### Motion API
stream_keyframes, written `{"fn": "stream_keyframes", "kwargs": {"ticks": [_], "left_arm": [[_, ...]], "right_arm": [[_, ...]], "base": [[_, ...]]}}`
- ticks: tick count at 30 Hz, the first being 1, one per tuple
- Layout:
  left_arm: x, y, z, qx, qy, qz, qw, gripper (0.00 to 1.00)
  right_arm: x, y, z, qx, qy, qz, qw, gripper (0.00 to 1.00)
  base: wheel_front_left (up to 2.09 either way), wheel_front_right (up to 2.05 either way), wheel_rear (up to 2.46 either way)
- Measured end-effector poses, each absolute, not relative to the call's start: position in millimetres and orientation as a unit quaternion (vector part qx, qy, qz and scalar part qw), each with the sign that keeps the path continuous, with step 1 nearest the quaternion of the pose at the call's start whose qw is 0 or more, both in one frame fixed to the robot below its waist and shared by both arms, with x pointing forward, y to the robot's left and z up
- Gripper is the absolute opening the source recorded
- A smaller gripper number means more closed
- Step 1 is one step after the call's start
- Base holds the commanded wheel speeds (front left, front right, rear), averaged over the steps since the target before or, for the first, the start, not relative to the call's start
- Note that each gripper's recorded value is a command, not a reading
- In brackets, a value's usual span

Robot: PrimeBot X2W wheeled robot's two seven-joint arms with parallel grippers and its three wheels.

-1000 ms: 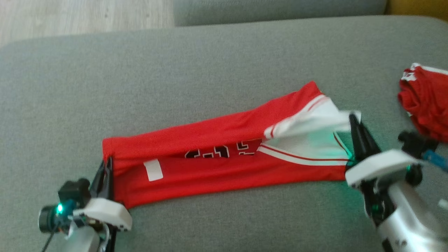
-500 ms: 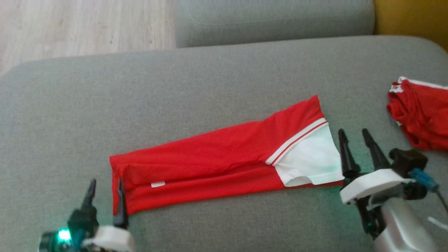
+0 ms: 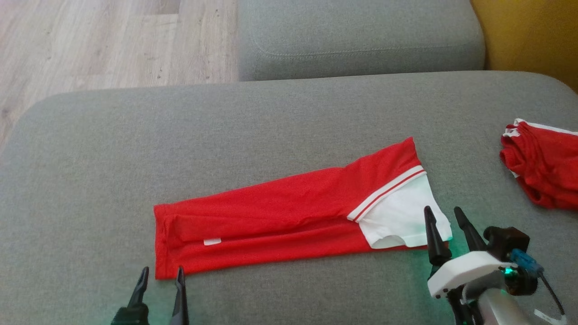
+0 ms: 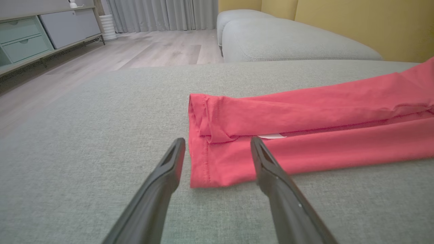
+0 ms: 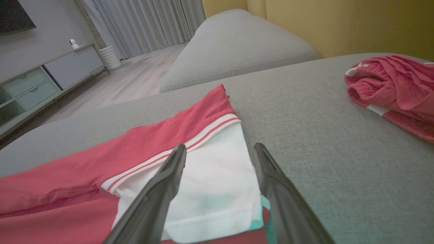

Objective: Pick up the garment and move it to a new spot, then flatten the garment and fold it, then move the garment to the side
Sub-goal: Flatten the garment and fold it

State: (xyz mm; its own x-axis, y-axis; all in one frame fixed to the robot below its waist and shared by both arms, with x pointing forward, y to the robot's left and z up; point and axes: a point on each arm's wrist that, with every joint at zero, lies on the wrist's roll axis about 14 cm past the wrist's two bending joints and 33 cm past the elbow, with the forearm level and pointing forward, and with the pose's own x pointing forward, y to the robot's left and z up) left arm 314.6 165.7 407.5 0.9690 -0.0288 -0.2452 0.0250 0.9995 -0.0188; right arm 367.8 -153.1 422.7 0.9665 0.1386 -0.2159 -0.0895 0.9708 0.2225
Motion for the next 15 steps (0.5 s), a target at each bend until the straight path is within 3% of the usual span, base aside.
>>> {"fn": "stream_keyframes", "kwargs": {"ticks": [5, 15], "left_arm": [[314.1, 159.1, 403.3, -0.015, 0.131, -0.024, 0.991, 1.0], [330.4, 156.1, 395.2, -0.023, 0.145, -0.03, 0.989, 1.0]], "right_arm": [[370.8, -153.3, 410.3, 0.097, 0.149, 0.059, 0.982, 1.0], [418.0, -157.7, 387.4, 0.077, 0.226, 0.05, 0.97, 1.0]], "base": [[0.0, 0.0, 0.0], [0.0, 0.0, 0.0]]}}
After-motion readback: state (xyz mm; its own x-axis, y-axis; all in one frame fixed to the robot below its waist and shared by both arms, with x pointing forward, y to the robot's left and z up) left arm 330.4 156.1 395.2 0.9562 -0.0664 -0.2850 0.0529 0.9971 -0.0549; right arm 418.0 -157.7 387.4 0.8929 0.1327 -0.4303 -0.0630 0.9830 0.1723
